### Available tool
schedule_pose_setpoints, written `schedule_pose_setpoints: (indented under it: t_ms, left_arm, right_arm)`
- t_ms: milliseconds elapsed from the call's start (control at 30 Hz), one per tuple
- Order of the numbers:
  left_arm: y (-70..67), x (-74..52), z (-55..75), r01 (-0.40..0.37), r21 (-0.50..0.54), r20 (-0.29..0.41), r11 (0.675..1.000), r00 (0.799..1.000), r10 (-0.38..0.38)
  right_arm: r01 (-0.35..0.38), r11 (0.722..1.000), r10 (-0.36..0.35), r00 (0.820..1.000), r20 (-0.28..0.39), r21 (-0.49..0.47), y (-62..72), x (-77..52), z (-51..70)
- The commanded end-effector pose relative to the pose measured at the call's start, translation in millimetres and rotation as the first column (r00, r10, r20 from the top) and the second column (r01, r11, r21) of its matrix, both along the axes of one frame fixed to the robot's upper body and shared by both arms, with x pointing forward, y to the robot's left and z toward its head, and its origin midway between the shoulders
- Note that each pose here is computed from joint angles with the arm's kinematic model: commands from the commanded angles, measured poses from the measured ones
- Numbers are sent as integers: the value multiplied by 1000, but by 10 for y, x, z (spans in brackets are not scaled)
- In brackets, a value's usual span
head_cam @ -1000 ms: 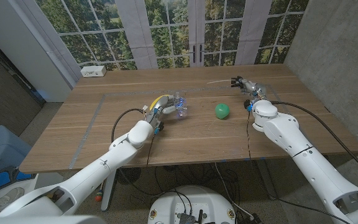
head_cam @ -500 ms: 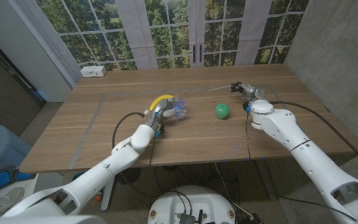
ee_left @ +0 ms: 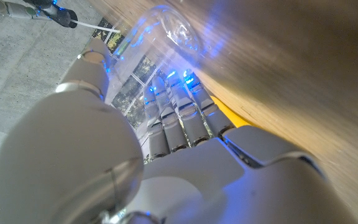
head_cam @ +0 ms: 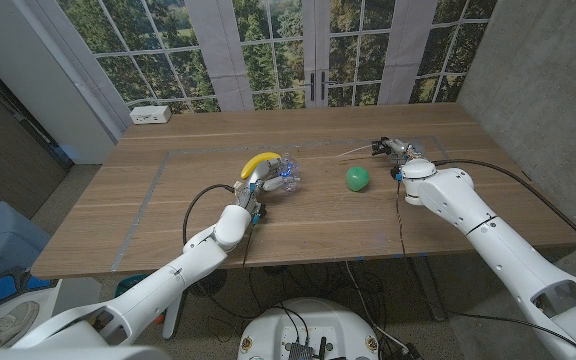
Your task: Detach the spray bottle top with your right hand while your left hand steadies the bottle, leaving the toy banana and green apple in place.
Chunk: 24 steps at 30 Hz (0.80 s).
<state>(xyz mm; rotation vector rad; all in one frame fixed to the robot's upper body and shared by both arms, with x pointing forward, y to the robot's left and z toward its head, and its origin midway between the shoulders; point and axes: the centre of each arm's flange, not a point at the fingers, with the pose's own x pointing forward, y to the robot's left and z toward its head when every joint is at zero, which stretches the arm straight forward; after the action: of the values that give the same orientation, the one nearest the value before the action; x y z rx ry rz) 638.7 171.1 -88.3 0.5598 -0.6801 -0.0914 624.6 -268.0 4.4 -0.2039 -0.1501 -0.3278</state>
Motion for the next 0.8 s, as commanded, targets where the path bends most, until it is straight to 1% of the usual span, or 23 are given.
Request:
schedule_pose_setpoints:
  t_ms: [33,433,800]
  left_arm:
    - [-32,-10,-65,-8,12,-6,1000,1000,8]
    - [-42,-40,-85,-8,40,-16,999,1000,9]
    - [-30,-83,-89,6,50,-10,999,1000,-6]
  right_arm:
    - [-7,1000,5,998,-60,-26,-17,-7,19]
    - [-22,999,18,997,-70,-48,-38,-50,12]
    - [-50,997,48,998,-31,-51,-41,-62,-20]
